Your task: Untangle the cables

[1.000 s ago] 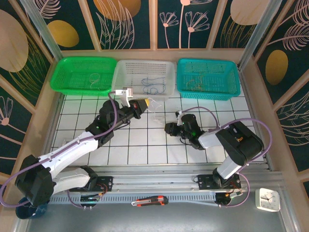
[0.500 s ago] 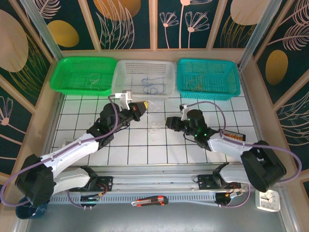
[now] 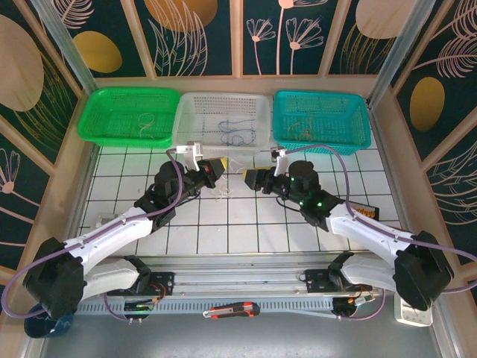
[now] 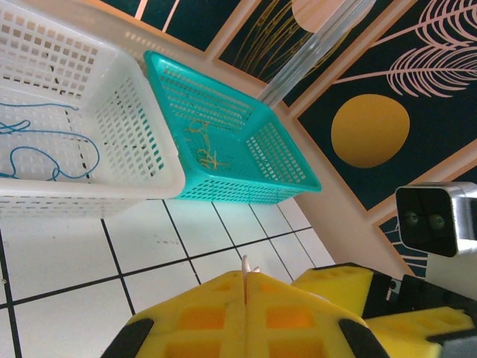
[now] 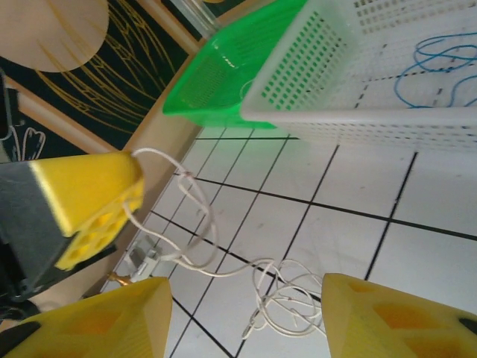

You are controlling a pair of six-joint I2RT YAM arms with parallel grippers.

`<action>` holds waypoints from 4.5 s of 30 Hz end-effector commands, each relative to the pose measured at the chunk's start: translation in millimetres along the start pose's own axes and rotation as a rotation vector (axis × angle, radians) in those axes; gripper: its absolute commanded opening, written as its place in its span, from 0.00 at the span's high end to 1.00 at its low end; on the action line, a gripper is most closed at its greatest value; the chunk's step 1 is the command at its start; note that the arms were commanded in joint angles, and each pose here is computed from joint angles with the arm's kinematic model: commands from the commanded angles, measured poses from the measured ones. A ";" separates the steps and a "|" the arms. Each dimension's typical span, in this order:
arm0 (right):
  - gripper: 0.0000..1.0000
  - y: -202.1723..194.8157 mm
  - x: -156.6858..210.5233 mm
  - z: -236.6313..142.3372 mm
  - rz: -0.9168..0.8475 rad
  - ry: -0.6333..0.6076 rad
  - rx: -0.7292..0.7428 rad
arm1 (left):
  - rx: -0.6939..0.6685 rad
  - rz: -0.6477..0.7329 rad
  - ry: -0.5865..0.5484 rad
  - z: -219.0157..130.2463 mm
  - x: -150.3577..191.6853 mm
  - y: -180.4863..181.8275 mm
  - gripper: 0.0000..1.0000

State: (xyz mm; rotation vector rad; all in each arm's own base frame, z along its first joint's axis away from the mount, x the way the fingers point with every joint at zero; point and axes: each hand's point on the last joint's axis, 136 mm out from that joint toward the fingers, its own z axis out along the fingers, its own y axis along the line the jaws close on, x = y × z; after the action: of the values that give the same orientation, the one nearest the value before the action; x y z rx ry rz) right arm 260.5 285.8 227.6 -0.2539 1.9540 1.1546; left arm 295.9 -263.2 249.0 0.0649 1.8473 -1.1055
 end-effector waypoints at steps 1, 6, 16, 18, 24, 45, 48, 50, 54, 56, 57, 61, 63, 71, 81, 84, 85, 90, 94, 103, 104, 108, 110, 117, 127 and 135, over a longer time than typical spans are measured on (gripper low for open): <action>0.44 30.3 -24.7 0.2 -0.009 -0.074 -0.071 | 0.013 0.002 -0.042 -3.3 -8.2 -2.2 1.00; 0.44 40.9 -23.5 12.0 -0.017 -0.069 -0.093 | 0.013 -0.001 -0.044 -3.4 -8.1 -1.7 1.00; 0.52 22.8 -12.0 42.6 -0.013 -0.044 -0.048 | 0.021 -0.005 -0.057 -5.9 -11.8 -4.7 1.00; 0.61 16.1 -9.4 44.1 -0.015 -0.043 -0.024 | 0.021 -0.005 -0.061 -7.0 -12.6 -4.8 1.00; 1.00 -7.0 -7.1 33.8 -0.037 -0.044 0.065 | -0.009 0.007 -0.068 -8.7 -12.3 0.9 1.00; 1.00 29.7 -33.4 11.5 -0.337 0.134 0.010 | -0.037 0.146 -0.022 -13.2 19.2 25.5 0.72; 1.00 33.1 -34.2 14.5 -0.361 0.160 0.001 | -0.030 0.192 -0.021 -16.7 22.8 26.4 0.59; 1.00 36.6 -34.3 15.6 -0.374 0.176 -0.011 | -0.026 0.223 -0.020 -18.7 25.4 27.4 0.52; 1.00 41.6 -35.7 16.6 -0.392 0.198 -0.025 | -0.014 0.276 -0.015 -21.4 29.0 27.2 0.41; 1.00 42.9 -37.0 16.3 -0.397 0.201 -0.027 | 0.003 0.295 -0.019 -23.1 28.4 23.7 0.35; 1.00 43.9 -37.2 16.5 -0.399 0.202 -0.029 | 0.012 0.301 -0.021 -23.9 27.9 21.7 0.33; 1.00 46.0 -36.3 16.3 -0.399 0.209 -0.038 | 0.073 0.321 -0.022 -26.2 25.3 7.3 0.25; 1.00 46.7 -36.5 16.6 -0.398 0.209 -0.041 | 0.101 0.323 -0.011 -25.1 25.6 1.1 0.23; 1.00 54.6 -31.6 20.8 -0.399 0.219 -0.067 | 0.184 0.303 0.044 -13.1 29.7 -15.1 0.23; 1.00 69.9 -31.1 18.2 -0.401 0.212 -0.108 | 0.193 0.299 0.068 1.9 32.3 -14.6 0.45; 1.00 74.4 -31.6 16.6 -0.398 0.207 -0.120 | 0.191 0.296 0.068 5.6 32.8 -13.5 0.56; 1.00 75.6 -30.8 16.2 -0.398 0.206 -0.125 | 0.192 0.294 0.064 6.3 31.7 -13.7 0.61; 1.00 77.9 -29.1 14.1 -0.394 0.203 -0.138 | 0.196 0.289 0.046 9.3 26.1 -16.9 0.90; 0.75 68.3 -32.2 8.6 -0.391 0.174 -0.102 | 0.182 0.268 0.031 9.9 20.6 -16.9 1.00; 0.42 17.0 -21.9 -13.4 -0.348 0.017 -0.012 | 0.177 0.197 -0.033 2.1 -6.1 -31.4 1.00; 0.41 12.5 -16.9 -13.4 -0.348 0.013 -0.011 | 0.178 0.191 -0.034 2.1 -8.1 -33.1 1.00; 0.40 9.4 -4.2 -8.8 -0.362 -0.018 -0.045 | 0.196 0.156 -0.031 2.9 -14.6 -41.5 1.00; 0.39 14.5 -1.7 -4.7 -0.380 -0.032 -0.067 | 0.207 0.138 -0.030 3.5 -17.0 -45.2 1.00; 0.38 24.2 -2.7 16.9 -0.432 -0.079 -0.090 | 0.240 0.088 -0.039 5.1 -26.0 -56.0 1.00; 0.40 17.8 -6.1 65.3 -0.447 -0.136 -0.072 | 0.297 0.024 -0.038 5.9 -35.8 -72.6 1.00; 0.85 -27.4 16.1 88.6 -0.381 -0.120 0.033 | 0.357 -0.025 -0.108 -6.1 -71.6 -102.3 1.00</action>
State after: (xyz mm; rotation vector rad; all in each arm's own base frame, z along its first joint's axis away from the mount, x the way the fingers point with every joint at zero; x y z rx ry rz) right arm 303.2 347.5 169.0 -0.5770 1.7770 0.8707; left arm 286.9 -295.1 326.1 0.2012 1.6462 -1.3562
